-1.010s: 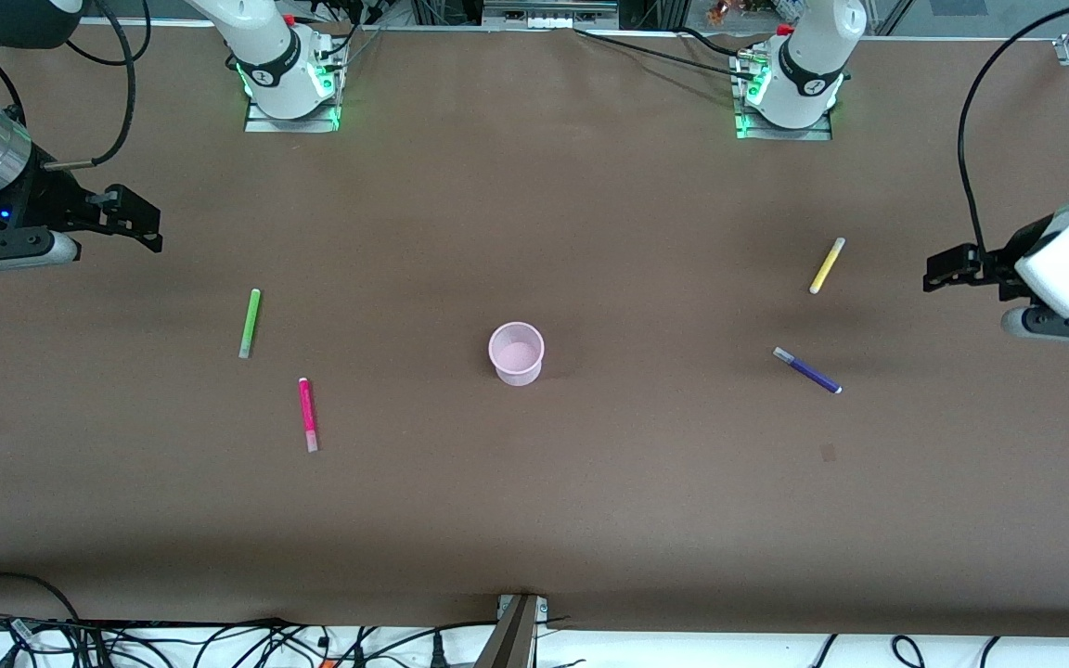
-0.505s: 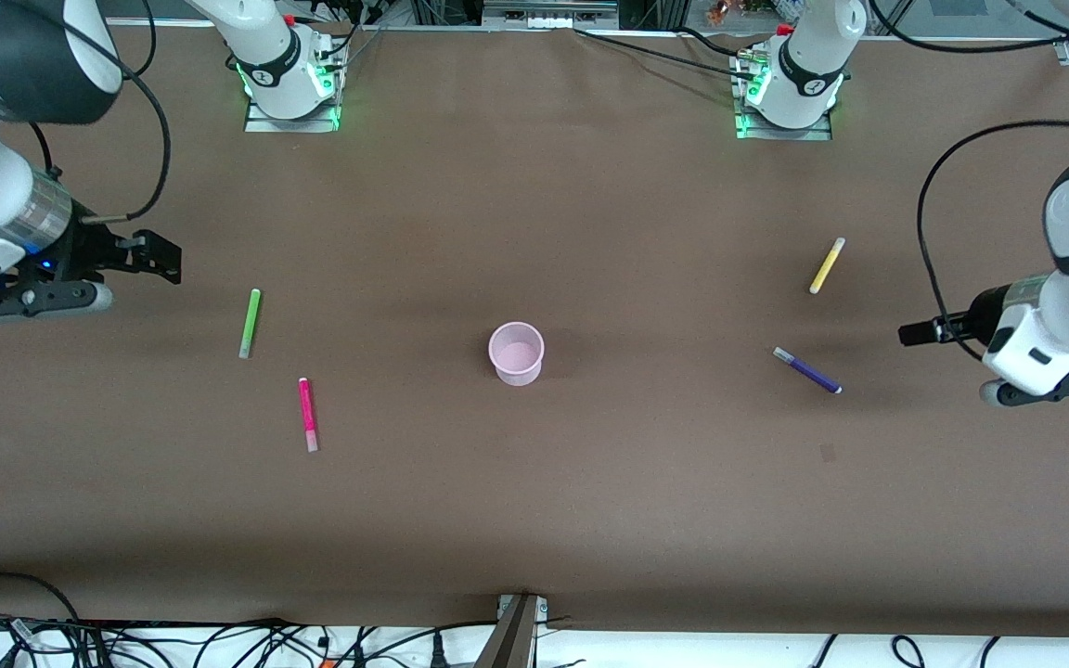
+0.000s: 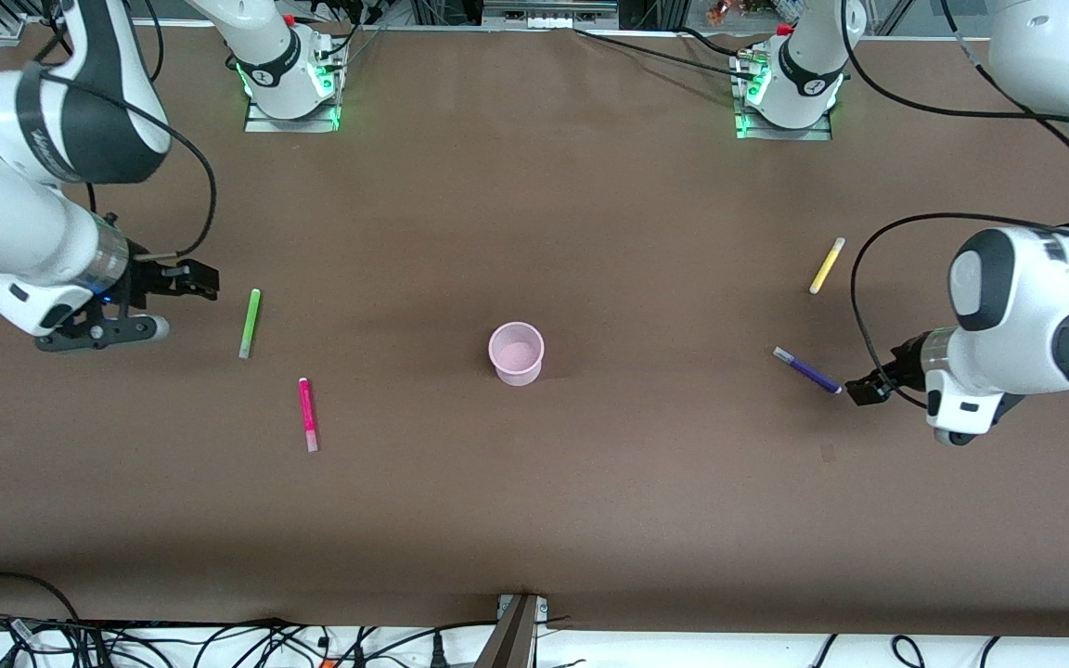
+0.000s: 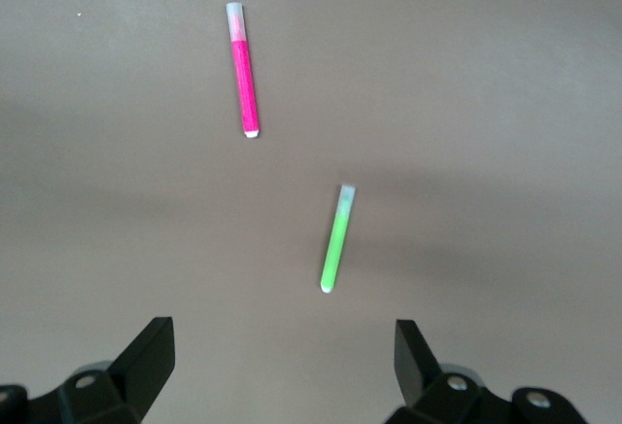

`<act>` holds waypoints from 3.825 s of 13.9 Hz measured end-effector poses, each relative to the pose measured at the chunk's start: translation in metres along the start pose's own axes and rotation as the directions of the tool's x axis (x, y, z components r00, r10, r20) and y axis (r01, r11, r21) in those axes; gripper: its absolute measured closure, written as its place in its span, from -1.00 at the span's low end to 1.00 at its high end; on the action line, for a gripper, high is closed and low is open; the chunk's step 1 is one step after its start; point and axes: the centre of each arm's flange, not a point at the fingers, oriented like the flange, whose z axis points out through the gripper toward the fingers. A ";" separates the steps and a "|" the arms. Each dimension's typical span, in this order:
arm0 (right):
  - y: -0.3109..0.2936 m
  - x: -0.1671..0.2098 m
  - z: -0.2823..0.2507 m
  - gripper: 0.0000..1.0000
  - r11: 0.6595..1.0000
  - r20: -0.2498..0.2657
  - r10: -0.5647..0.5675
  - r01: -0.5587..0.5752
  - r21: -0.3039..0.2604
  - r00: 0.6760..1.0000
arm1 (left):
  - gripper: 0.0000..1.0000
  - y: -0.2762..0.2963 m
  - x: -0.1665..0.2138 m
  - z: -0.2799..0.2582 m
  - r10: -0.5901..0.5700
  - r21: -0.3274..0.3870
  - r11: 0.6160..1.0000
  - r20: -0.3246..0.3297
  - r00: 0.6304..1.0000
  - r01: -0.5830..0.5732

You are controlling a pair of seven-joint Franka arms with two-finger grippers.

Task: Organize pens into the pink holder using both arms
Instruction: 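Reach the right gripper to the pink marker while the left gripper reaches the blue pen, then grasp the pink marker with the right gripper while the left gripper grasps the blue pen, then carry the blue pen over the pink cup with the left gripper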

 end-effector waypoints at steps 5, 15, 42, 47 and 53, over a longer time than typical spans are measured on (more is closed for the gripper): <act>-0.037 0.044 0.111 -1.00 1.000 0.003 0.024 -0.024 0.003 1.000 | -1.00 -0.007 -0.008 0.066 -0.069 -0.029 0.997 -0.037 0.997 0.068; -0.063 0.077 0.229 -0.89 0.997 -0.059 0.078 -0.077 0.022 0.995 | -0.39 -0.017 -0.013 0.122 -0.094 -0.054 0.994 -0.068 0.993 0.090; -0.047 0.094 0.215 0.64 0.985 0.026 0.090 -0.093 0.148 0.996 | 0.64 0.231 -0.229 -0.070 -0.445 -0.347 0.852 -0.086 0.891 0.392; -0.043 0.091 0.132 0.64 0.962 0.221 0.090 -0.142 0.233 0.971 | 0.64 0.292 -0.291 -0.036 -0.484 -0.393 0.841 -0.242 0.841 0.371; -0.036 0.063 0.028 0.64 0.951 0.410 0.134 -0.233 0.203 0.902 | 0.64 0.325 -0.373 0.020 -0.462 -0.444 0.857 -0.440 0.770 0.261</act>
